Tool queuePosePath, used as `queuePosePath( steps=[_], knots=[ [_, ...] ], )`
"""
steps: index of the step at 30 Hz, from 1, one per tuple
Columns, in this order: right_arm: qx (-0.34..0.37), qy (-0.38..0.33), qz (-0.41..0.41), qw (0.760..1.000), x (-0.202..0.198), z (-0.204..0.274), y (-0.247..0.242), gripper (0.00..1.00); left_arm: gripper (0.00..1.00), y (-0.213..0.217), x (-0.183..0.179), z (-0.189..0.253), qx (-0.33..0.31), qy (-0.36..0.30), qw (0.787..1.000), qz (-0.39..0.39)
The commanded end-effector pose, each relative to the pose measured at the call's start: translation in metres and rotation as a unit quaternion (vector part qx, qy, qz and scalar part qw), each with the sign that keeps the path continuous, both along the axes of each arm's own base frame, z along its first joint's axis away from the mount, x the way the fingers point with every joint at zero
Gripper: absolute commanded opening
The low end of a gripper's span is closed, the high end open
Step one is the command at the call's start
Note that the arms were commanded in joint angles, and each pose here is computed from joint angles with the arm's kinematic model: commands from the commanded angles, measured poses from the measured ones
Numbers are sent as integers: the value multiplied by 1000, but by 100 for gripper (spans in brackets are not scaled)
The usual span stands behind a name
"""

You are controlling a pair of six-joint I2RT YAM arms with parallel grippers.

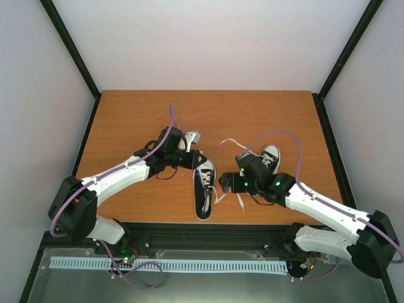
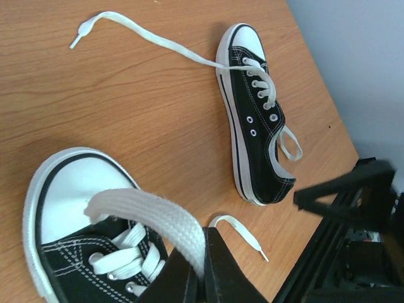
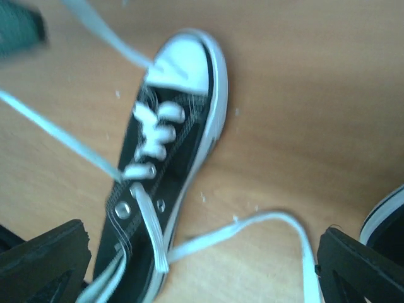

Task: Tie the shoes
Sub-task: Cross the shoelace with the shoelace.

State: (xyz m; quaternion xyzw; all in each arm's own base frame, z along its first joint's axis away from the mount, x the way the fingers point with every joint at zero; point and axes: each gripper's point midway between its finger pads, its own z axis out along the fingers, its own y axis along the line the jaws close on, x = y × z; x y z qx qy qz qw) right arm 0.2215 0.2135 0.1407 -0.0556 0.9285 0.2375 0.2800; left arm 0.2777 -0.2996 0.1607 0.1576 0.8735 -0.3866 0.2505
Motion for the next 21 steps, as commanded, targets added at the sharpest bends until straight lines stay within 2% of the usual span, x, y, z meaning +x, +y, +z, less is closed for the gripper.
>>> queuePosePath(
  steps=[1, 4, 7, 13, 21],
  knots=[
    [-56, 53, 1, 997, -25, -47, -8, 92, 1, 2, -6, 9, -2, 21, 999, -28],
    [-101, 73, 1, 992, -32, -66, -12, 74, 1, 0, -11, 12, -8, 17, 999, -46],
    [-136, 76, -7, 988, -34, -76, -15, 62, 1, -1, -12, 12, -7, 12, 998, -53],
    [-177, 89, -42, 979, -32, -95, -29, 53, 1, -5, -16, 10, -27, 7, 997, -66],
    [-184, 70, -56, 979, -20, -98, -27, 50, 1, -10, -13, 10, -62, -18, 996, -66]
  ],
)
